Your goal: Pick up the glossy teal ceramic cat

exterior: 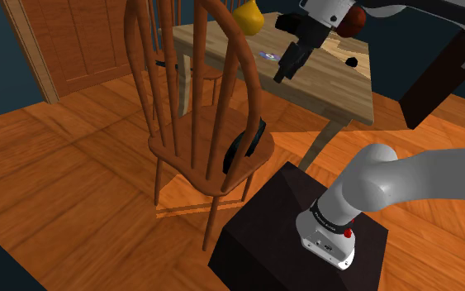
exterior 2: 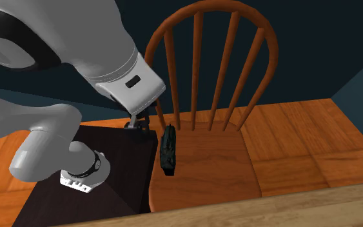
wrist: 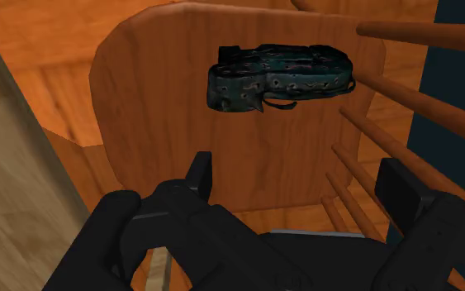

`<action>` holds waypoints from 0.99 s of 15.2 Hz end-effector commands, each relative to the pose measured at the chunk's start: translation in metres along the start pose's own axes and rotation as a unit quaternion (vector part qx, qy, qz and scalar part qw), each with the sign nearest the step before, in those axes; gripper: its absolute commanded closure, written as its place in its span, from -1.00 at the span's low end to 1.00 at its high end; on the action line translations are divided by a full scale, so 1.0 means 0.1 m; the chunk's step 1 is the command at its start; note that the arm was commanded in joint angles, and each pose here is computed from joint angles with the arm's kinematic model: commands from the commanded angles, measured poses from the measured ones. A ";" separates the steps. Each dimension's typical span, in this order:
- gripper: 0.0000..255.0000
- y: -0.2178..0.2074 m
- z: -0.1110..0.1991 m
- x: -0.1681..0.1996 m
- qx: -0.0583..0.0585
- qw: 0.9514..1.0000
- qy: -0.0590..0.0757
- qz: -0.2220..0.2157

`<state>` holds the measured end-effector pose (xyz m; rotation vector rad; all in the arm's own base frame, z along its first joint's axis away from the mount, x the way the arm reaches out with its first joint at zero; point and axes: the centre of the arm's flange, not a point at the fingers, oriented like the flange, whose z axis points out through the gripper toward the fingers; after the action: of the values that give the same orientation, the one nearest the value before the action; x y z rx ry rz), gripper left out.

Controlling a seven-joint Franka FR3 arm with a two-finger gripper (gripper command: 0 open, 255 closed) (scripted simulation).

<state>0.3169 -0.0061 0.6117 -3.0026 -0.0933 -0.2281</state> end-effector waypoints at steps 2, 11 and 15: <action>-1.00 0.00 0.12 0.07 0.008 0.999 -0.010 -0.049; -1.00 -0.31 1.28 0.52 0.075 0.875 -0.094 -0.469; -1.00 -0.58 1.79 0.53 0.100 0.760 -0.127 -0.629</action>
<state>0.3893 0.0675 0.4627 -2.3036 -1.8413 0.0708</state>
